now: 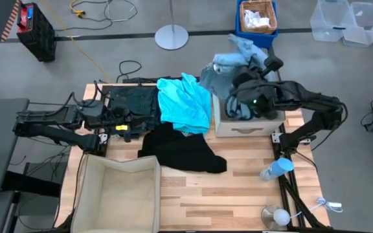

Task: Sort clothes
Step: Put the blue pants into the top laundry bin

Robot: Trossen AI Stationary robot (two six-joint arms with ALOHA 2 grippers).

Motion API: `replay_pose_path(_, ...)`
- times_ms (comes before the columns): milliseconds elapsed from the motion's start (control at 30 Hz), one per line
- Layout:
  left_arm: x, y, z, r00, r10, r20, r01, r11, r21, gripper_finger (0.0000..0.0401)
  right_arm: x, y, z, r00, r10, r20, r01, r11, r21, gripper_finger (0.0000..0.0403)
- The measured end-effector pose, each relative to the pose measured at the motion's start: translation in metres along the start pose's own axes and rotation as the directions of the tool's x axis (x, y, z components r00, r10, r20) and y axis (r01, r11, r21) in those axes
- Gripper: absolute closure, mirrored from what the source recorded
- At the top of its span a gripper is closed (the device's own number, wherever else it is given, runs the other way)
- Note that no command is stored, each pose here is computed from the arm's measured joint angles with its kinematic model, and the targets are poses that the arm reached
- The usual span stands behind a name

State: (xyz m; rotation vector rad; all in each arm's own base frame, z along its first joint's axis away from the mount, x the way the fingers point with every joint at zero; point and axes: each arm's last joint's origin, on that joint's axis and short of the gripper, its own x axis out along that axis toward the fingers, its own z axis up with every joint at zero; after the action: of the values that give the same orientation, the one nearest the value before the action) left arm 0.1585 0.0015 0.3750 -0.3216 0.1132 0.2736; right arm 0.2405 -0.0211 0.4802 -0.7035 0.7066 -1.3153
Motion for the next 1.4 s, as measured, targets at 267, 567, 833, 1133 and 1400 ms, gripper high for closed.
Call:
replay_pose_path(267, 0.001, 0.0, 0.0, 1.0, 0.008, 0.0, -0.008, 1.0, 0.004, 0.0401, 0.012, -0.001, -0.048, 0.951, 0.26, -0.166, -0.263, 0.965, 0.004, 0.0403)
replay_pose_path(567, 0.001, 0.001, 0.0, 0.998, 0.056, 0.018, -0.056, 0.998, -0.03, 0.0401, 0.018, -0.018, -0.069, 0.882, 0.416, -0.22, -0.391, 0.908, 0.15, 0.0403)
replay_pose_path(833, 0.001, 0.002, 0.001, 0.997, 0.076, 0.026, -0.074, 0.995, -0.069, 0.0401, 0.037, -0.003, -0.081, 0.712, 0.615, -0.339, -0.56, 0.789, 0.254, 0.0403)
replay_pose_path(1133, 0.001, 0.002, 0.001, 0.996, 0.081, 0.03, -0.077, 0.99, -0.115, 0.0401, 0.065, 0.029, -0.109, 0.529, 0.671, -0.52, -0.602, 0.729, 0.327, 0.0403)
replay_pose_path(1400, 0.001, 0.002, 0.001, 0.996, 0.08, 0.032, -0.075, 0.989, -0.13, 0.0401, 0.092, 0.055, -0.15, 0.386, 0.61, -0.691, -0.543, 0.756, 0.365, 0.0403)
